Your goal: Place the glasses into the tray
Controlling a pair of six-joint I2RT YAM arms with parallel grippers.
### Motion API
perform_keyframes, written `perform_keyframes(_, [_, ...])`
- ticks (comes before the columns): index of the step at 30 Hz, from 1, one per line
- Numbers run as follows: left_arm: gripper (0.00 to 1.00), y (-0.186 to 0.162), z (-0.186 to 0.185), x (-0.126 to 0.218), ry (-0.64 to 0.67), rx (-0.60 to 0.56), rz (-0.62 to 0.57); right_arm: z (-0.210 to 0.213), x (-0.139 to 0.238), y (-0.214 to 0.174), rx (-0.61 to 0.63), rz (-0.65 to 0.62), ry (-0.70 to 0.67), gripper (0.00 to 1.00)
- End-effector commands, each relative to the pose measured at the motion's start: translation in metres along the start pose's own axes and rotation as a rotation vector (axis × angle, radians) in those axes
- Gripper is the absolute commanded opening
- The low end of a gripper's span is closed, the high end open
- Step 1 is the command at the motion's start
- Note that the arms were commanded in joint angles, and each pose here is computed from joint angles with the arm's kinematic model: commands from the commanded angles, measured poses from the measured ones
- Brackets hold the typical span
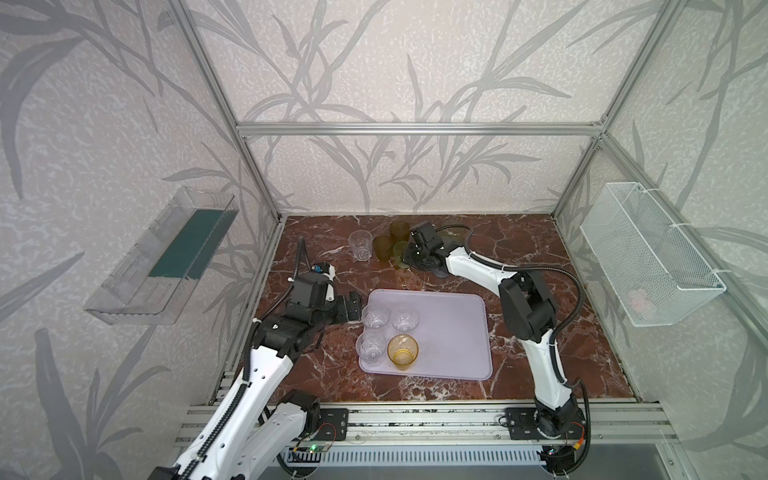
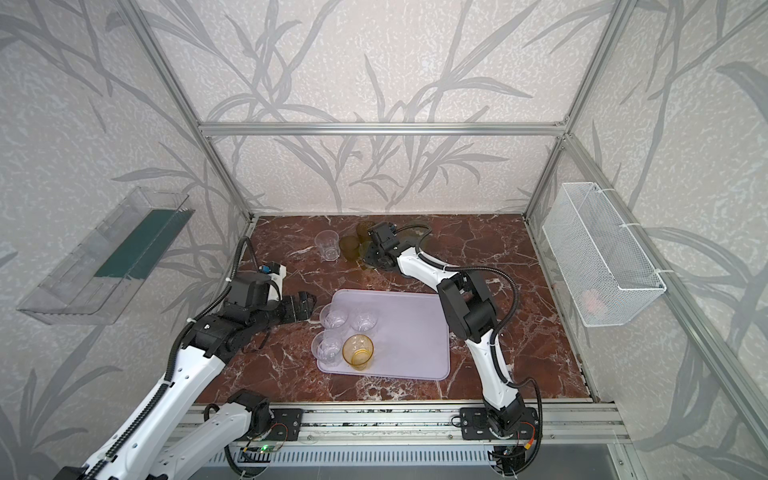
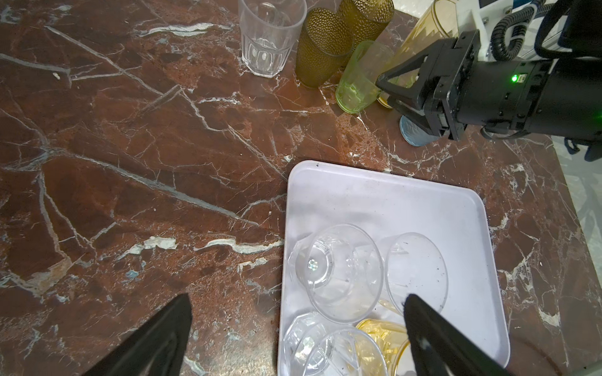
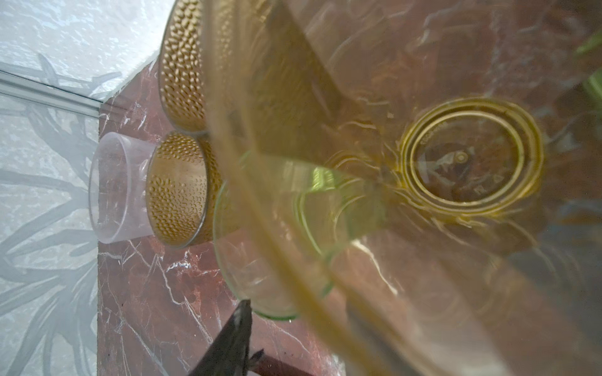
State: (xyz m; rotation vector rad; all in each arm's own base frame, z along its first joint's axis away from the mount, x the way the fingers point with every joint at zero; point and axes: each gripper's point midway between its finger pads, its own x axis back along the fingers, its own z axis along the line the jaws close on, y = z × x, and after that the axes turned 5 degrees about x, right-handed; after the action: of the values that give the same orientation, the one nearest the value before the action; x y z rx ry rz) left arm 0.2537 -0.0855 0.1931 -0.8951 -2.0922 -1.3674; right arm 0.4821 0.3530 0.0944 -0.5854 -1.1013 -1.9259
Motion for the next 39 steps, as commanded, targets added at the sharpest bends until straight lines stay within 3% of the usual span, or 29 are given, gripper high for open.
perform_keyframes(1, [0.99, -0.002, 0.001, 0.001, -0.004, -0.005, 0.003, 0.007, -0.003, 0.008, -0.002, -0.019, 0.012, 0.45])
perform_keyframes(15, [0.99, -0.004, 0.001, 0.001, -0.008, -0.005, 0.004, -0.004, -0.01, 0.012, -0.067, -0.053, -0.064, 0.42])
perform_keyframes(39, [0.99, -0.005, 0.001, 0.002, -0.009, -0.004, 0.005, -0.02, -0.012, 0.0, -0.087, -0.012, -0.155, 0.22])
